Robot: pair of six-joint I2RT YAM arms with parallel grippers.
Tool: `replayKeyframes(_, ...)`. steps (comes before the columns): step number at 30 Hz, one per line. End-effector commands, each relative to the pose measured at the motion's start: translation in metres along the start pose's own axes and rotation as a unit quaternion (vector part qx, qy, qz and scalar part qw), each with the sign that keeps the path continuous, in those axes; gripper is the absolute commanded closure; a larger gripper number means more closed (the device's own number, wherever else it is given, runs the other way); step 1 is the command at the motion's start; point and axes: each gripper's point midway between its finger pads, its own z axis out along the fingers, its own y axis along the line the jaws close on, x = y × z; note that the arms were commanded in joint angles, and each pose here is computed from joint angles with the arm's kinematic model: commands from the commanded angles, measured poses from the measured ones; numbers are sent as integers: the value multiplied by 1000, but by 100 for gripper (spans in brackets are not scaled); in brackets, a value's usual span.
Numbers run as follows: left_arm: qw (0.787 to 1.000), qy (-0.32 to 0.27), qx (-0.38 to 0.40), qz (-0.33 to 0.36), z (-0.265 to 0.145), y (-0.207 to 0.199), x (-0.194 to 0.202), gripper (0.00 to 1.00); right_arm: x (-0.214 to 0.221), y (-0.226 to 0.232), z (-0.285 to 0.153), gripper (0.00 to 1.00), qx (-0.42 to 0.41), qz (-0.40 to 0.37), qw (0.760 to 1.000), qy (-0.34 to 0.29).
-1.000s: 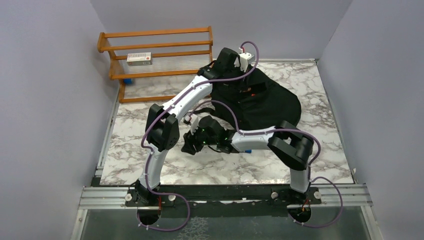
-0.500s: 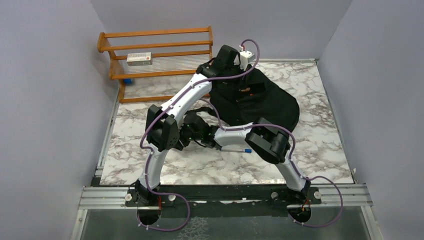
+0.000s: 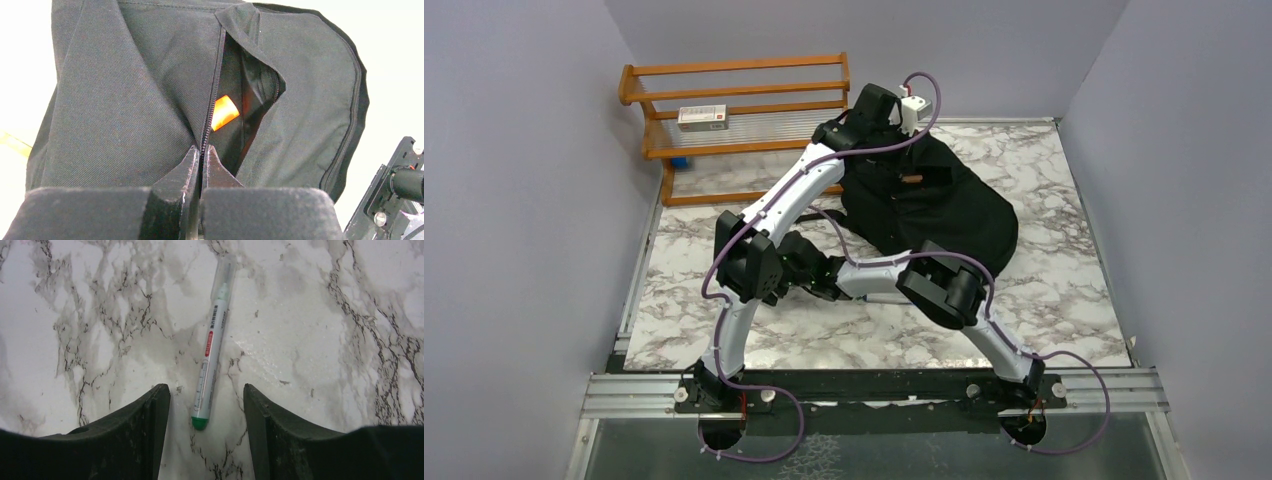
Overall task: Pack the student bag
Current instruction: Pick up the stationery from the center of the board.
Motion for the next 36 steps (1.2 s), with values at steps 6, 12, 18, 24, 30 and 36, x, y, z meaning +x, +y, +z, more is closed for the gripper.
replayKeyframes(6,999,-41,10,19,-16,-7,-31,100,68,11,18,51,32,-74,992,101)
replayKeyframes(12,999,-38,18,17,-15,-8,-29,100,72,3,2,77,70,-64,990,104)
replayKeyframes(18,999,-36,18,17,-13,-7,-27,100,85,-4,-32,91,115,-45,985,118)
replayKeyframes(24,999,-30,27,14,-7,-7,-23,100,77,15,-94,99,123,17,988,92)
replayKeyframes(30,999,-26,40,6,2,-8,-21,100,56,37,-151,99,122,109,986,40)
replayKeyframes(36,999,-32,35,8,3,-6,-25,100,41,43,-205,100,149,175,973,-12)
